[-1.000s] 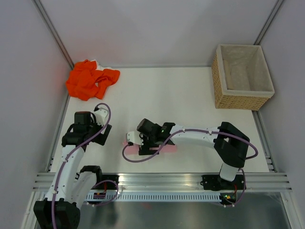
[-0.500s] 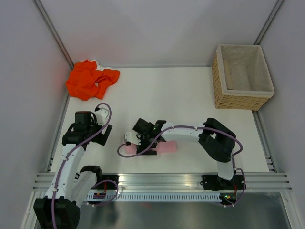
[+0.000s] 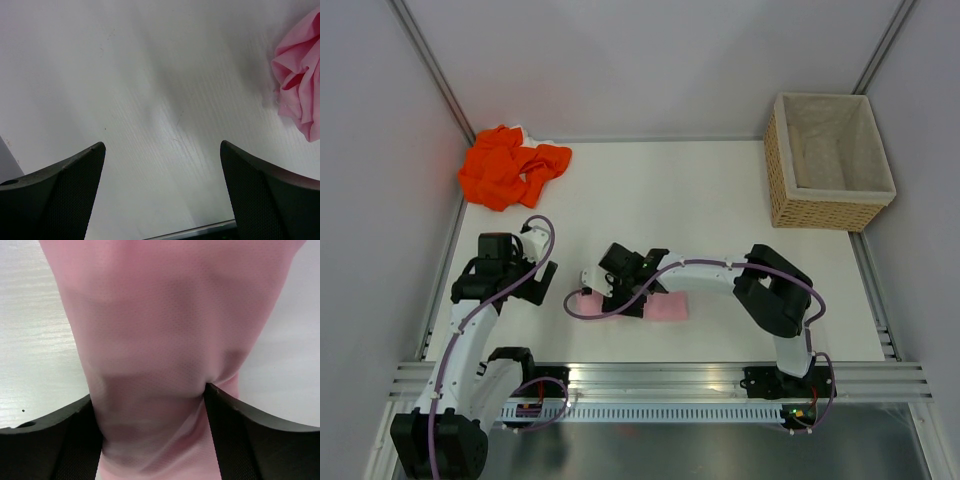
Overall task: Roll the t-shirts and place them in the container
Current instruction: Place the rolled tshirt into the container
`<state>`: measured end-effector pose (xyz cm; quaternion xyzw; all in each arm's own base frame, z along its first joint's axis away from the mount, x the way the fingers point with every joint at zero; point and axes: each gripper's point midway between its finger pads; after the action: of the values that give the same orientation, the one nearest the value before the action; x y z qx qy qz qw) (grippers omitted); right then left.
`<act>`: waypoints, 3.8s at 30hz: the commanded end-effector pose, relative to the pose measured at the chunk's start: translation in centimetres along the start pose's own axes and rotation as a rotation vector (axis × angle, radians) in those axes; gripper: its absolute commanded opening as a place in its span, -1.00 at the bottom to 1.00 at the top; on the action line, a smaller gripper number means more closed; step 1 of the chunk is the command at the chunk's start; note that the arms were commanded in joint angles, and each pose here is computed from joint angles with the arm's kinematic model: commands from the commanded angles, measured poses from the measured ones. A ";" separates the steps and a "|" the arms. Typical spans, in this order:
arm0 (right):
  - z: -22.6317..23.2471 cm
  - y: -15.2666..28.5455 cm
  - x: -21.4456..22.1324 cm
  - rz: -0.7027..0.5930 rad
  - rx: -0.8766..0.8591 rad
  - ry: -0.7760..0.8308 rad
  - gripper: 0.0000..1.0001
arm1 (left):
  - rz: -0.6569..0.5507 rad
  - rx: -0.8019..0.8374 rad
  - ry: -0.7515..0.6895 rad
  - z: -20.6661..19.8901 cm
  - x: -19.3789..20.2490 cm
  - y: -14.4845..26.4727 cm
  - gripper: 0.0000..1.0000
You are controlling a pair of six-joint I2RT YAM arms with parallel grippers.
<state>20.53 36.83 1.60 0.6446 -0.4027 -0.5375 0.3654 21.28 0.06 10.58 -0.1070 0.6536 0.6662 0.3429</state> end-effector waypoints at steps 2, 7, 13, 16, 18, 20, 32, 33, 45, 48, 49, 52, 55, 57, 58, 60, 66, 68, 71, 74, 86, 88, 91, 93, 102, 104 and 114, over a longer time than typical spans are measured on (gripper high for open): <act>0.9 -1.9 3.2 0.066 -0.043 -0.086 0.00 | -0.034 0.009 0.021 -0.1 -0.9 0.3 1.00; 0.5 -1.8 4.3 0.104 -0.008 -0.156 -0.44 | -0.046 -0.006 0.018 0.0 -0.9 0.7 1.00; -0.5 -0.7 5.2 0.118 0.079 -0.239 -0.99 | -0.069 -0.042 0.012 0.5 -1.1 1.6 1.00; -1.2 0.6 5.8 0.115 0.134 -0.269 -0.99 | -0.078 -0.046 0.016 0.6 -1.3 2.0 1.00; -2.1 1.8 5.8 0.088 0.180 -0.299 -0.99 | -0.086 -0.058 0.017 0.8 -1.4 2.3 1.00; -2.8 2.6 5.7 0.059 0.211 -0.322 -0.99 | -0.087 -0.081 0.019 1.1 -1.5 2.6 1.00; -6.4 8.2 5.2 -0.150 0.341 -0.497 -1.00 | -0.118 -0.126 0.017 1.5 -1.5 6.1 1.00; -6.5 8.7 5.3 -0.161 0.350 -0.506 -0.99 | -0.121 -0.126 0.019 1.4 -1.6 6.3 1.00; -7.4 12.7 5.9 -0.233 0.401 -0.591 -1.00 | -0.110 -0.121 0.019 0.9 0.0 6.4 1.00; -8.1 14.4 5.2 -0.270 0.420 -0.594 -0.99 | -0.106 -0.121 0.021 0.9 0.1 6.4 1.00; -8.2 15.2 5.1 -0.274 0.432 -0.593 -0.99 | -0.106 -0.122 0.022 0.9 0.1 6.4 1.00; -9.2 17.0 5.1 -0.278 0.463 -0.601 -0.99 | -0.108 -0.115 0.021 0.9 -0.2 6.4 1.00; -10.8 19.1 4.9 -0.302 0.506 -0.600 -0.99 | -0.114 -0.097 0.022 0.8 -1.0 6.3 0.99; -12.3 20.5 5.5 -0.313 0.543 -0.614 -0.99 | -0.103 -0.087 0.024 0.8 -1.4 6.2 1.00; -13.3 21.8 5.0 -0.337 0.567 -0.610 -0.99 | -0.117 -0.088 0.023 1.0 -2.2 6.7 0.99; -15.2 23.3 5.7 -0.348 0.611 -0.634 -0.99 | -0.129 -0.080 0.012 1.1 -3.3 7.1 1.00; -22.6 30.6 8.3 -0.390 0.792 -0.729 -1.00 | -0.178 -0.021 -0.041 1.0 -6.7 7.4 0.99; -25.3 33.7 10.2 -0.410 0.890 -0.783 -0.99 | -0.173 0.004 -0.049 1.0 -7.9 6.7 1.00; -27.6 36.8 13.2 -0.409 1.018 -0.840 -0.99 | -0.221 0.050 -0.087 0.8 -10.4 6.5 0.99; -30.2 39.9 16.4 -0.415 1.176 -0.899 -0.99 | -0.232 0.123 -0.162 0.4 -12.3 5.8 1.00; -37.1 45.4 29.5 -0.301 1.398 -1.119 -0.99 | -0.202 0.252 -0.198 1.2 -18.8 1.2 0.97; -37.5 45.1 31.6 -0.243 1.401 -1.125 -0.99 | -0.231 0.293 -0.187 0.5 -19.7 1.2 0.97; -37.6 45.9 33.9 -0.181 1.434 -1.138 -0.99 | -0.241 0.300 -0.150 0.4 -20.1 0.3 0.97; -37.9 46.0 35.7 -0.155 1.444 -1.158 -0.99 | -0.234 0.298 -0.124 0.4 -19.8 -0.6 0.97; -39.6 40.0 44.8 0.111 1.342 -1.085 -0.99 | -0.175 0.258 -0.080 1.1 -18.2 -2.6 0.98; -39.6 39.1 46.7 0.181 1.335 -1.093 -0.99 | -0.160 0.242 -0.076 1.2 -17.4 -2.6 0.98; -40.1 30.2 52.0 0.227 1.223 -1.215 -0.96 | -0.118 0.181 -0.065 2.0 -16.1 -2.8 1.00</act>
<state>60.43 -20.51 12.68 0.2902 -0.8107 -0.4506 -0.2358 35.07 -4.10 16.80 -0.0631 0.7077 0.5731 0.4082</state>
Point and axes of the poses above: each gripper's point midway between its finger pads, its own y axis back along the fingers, its own z axis along the line the jaws close on, x = y × z, and after that the axes turned 6 degrees about y, right-handed
